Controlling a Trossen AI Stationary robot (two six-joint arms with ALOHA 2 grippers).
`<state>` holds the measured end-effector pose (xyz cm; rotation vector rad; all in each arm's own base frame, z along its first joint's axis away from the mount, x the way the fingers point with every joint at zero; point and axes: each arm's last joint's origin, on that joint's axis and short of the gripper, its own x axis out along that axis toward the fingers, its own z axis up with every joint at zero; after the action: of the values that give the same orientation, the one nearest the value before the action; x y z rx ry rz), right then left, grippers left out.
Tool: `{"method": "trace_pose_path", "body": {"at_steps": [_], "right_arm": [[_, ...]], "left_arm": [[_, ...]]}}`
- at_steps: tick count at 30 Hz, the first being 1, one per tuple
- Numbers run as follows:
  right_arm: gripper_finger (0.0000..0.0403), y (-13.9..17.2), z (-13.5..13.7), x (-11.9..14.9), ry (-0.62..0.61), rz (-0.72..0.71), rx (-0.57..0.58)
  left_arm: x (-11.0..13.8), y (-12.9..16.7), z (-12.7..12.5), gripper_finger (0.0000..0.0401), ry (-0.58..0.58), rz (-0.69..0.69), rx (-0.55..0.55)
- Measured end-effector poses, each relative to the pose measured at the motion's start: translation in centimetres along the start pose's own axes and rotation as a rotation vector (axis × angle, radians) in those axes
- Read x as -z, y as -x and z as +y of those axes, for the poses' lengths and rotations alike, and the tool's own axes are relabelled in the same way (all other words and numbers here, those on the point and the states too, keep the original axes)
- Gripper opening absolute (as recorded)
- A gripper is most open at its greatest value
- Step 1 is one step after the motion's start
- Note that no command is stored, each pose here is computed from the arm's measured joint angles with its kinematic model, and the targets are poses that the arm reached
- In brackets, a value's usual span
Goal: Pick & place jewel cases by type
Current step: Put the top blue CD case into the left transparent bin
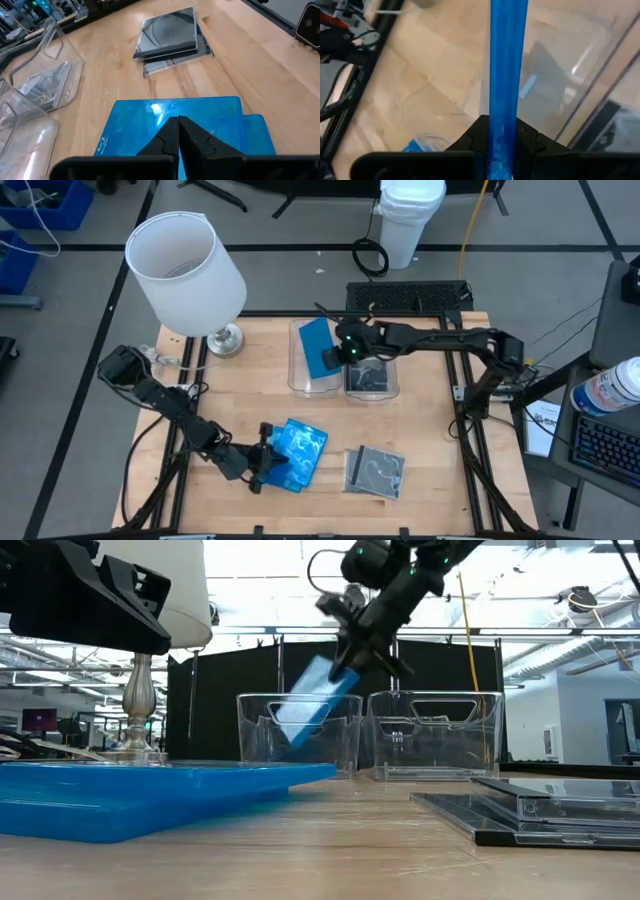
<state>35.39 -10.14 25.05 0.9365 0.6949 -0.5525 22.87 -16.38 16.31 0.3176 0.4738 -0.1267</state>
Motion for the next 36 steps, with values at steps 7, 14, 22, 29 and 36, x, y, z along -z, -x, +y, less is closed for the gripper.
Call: {"method": "trace_pose_path", "body": {"at_steps": [7, 14, 22, 29, 36], "right_arm": [[0.0033, -2.1, -0.6, -0.3, -0.107, 0.051, -0.036], [0.0035, -2.8, -0.4, -0.4, -0.231, 0.054, -0.08], [0.0037, -2.8, -0.5, -0.5, -0.243, 0.028, -0.057], [0.0036, -4.9, -1.4, 0.3, -0.24, 0.097, -0.016], [0.0042, -6.5, -1.6, 0.4, -0.253, 0.11, -0.038]], "left_arm": [[0.0, 0.0, 0.0, 0.0021, 0.021, 0.004, -0.001], [0.1, 0.0, 0.0, 0.0035, 0.03, 0.008, 0.0], [0.1, 0.0, 0.0, 0.0011, 0.036, 0.007, 0.002], [0.1, 0.0, 0.0, 0.0017, 0.034, 0.007, 0.001], [0.1, 0.0, 0.0, 0.004, 0.036, 0.01, 0.001]]}}
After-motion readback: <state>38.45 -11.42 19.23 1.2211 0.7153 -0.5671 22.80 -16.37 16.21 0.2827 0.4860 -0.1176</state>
